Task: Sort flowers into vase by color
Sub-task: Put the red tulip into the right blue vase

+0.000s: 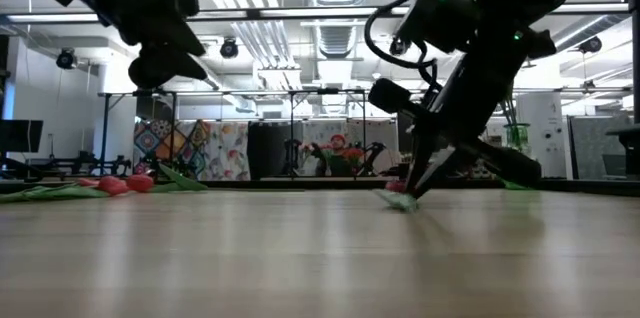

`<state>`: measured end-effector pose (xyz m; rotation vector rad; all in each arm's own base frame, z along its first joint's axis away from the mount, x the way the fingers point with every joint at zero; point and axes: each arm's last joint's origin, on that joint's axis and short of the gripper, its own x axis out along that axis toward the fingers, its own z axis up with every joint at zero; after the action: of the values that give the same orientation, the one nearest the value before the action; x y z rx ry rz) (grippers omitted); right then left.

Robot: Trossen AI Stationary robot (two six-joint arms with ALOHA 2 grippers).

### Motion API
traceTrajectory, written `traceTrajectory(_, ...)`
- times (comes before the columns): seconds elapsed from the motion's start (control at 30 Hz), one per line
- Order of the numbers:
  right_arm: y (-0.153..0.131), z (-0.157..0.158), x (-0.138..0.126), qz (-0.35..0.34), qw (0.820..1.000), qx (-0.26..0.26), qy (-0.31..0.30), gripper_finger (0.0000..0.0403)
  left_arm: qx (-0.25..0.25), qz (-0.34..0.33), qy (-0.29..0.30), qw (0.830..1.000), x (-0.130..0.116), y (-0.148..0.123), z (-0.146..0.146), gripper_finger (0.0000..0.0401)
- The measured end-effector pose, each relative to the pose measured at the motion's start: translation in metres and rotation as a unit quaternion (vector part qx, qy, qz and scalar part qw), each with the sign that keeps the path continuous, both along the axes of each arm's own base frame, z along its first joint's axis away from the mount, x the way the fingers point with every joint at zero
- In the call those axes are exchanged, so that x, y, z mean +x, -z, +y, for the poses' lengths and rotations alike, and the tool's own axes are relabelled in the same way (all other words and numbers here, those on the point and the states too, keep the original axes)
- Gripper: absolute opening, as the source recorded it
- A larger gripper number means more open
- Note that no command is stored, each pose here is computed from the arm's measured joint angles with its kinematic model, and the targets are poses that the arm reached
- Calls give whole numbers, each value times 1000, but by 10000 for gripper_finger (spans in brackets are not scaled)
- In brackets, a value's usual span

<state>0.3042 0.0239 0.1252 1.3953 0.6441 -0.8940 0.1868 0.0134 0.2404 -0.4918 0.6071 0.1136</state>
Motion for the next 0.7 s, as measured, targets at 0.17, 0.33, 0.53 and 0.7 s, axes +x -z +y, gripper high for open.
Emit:
traceTrajectory(0.17,-42,0,4,-67,995,-51,-51,10,27,-28,44,998,-8,-7,-2,173)
traceTrajectory(0.33,-102,-1,2,-132,966,-161,-152,10,46,-60,74,994,-11,-20,-3,173)
traceTrajectory(0.53,-173,4,-20,-199,893,-257,-313,9,52,-88,73,992,-10,-35,-3,173)
traceTrajectory(0.7,-215,4,-56,-213,864,-244,-386,9,58,-102,38,992,-4,-50,-1,173)
